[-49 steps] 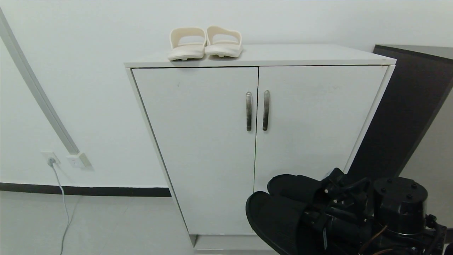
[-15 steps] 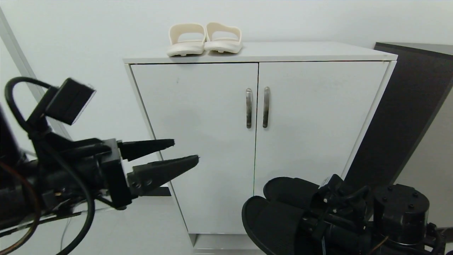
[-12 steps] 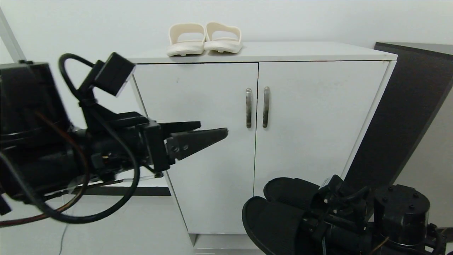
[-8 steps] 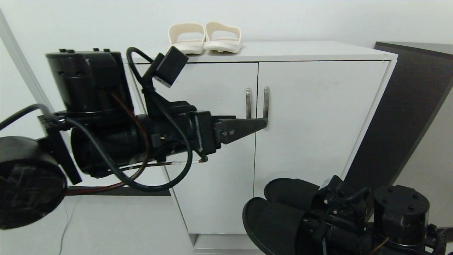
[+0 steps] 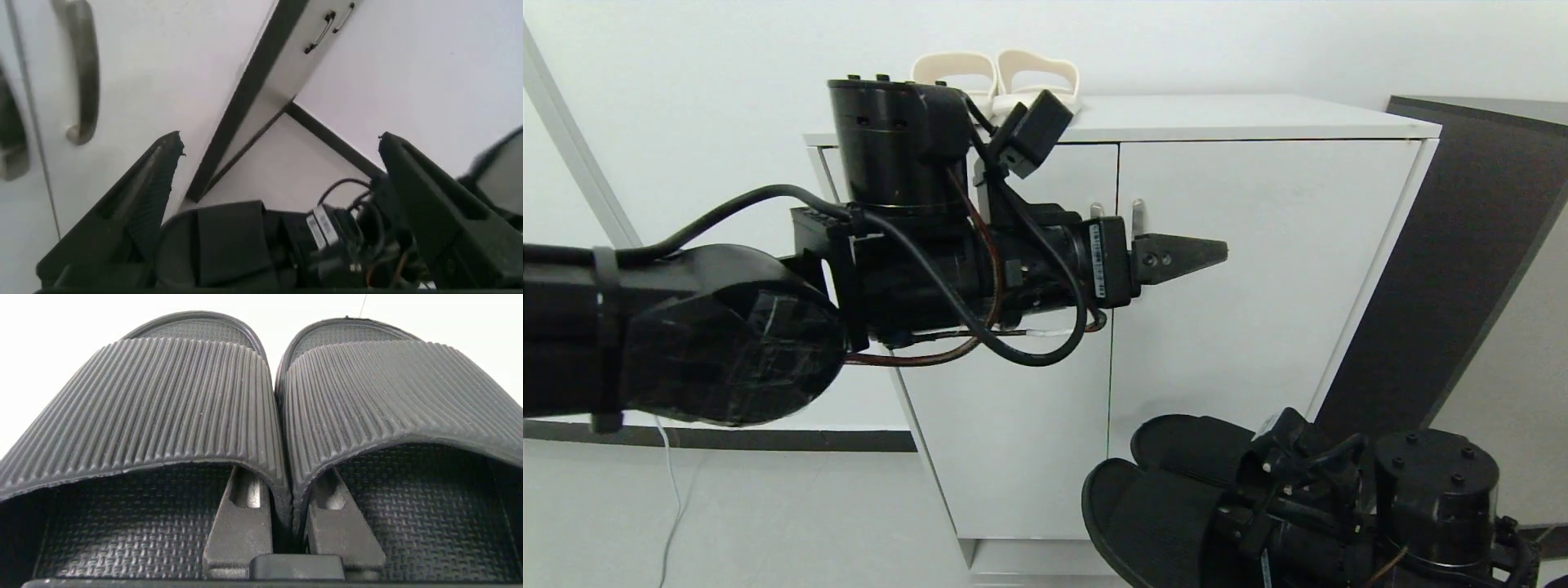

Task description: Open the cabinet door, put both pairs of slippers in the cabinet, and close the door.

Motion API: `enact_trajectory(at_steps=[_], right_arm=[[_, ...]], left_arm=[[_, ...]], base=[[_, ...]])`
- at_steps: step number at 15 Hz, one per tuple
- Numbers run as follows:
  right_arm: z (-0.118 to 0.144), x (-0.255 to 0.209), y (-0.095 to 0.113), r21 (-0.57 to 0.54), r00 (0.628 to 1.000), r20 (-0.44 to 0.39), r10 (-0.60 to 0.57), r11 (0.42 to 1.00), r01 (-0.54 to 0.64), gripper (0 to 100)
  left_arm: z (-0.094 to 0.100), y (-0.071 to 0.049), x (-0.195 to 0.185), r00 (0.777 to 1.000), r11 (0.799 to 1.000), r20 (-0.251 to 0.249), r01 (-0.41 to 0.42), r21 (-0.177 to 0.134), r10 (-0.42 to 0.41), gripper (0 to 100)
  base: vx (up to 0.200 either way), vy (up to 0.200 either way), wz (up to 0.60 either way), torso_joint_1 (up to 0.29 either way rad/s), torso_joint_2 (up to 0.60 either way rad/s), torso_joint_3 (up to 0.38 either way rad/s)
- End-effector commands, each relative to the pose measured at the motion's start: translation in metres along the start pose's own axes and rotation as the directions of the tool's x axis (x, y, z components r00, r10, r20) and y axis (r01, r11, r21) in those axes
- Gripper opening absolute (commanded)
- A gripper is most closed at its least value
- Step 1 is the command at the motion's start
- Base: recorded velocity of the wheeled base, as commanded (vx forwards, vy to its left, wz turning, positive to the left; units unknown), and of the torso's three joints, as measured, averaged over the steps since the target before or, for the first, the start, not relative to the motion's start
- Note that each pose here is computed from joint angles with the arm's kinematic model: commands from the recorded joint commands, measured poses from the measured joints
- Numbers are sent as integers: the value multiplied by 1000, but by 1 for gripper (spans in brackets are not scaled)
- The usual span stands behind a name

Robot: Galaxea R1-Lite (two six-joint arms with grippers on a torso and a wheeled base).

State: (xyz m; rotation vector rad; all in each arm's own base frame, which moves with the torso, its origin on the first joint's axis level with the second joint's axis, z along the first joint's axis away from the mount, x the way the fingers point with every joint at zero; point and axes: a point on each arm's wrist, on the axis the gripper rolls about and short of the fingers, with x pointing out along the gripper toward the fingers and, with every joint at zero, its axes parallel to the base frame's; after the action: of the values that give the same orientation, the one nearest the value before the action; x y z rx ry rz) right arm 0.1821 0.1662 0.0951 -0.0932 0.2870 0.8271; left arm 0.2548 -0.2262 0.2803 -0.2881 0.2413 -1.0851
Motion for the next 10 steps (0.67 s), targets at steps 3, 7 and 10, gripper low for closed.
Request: enact_trajectory(at_steps=[3, 7, 10], right_arm=[[-2, 2, 0, 1, 1000, -7, -2, 1000, 2, 0], [-2, 2, 0, 1, 1000, -10, -2, 1000, 2, 0], [-2, 2, 0, 1, 1000, -10, 0, 1000, 0, 0]], left_arm=[[4, 10, 20, 994, 994, 9, -108, -4, 108, 100], [1, 20, 29, 976, 977, 26, -214, -12, 214, 100], [4, 29, 37, 972, 973, 41, -230, -12, 230, 100]], base=[[0, 0, 0, 0, 0, 0], [0, 0, 0, 0, 0, 0], [0, 0, 0, 0, 0, 0]])
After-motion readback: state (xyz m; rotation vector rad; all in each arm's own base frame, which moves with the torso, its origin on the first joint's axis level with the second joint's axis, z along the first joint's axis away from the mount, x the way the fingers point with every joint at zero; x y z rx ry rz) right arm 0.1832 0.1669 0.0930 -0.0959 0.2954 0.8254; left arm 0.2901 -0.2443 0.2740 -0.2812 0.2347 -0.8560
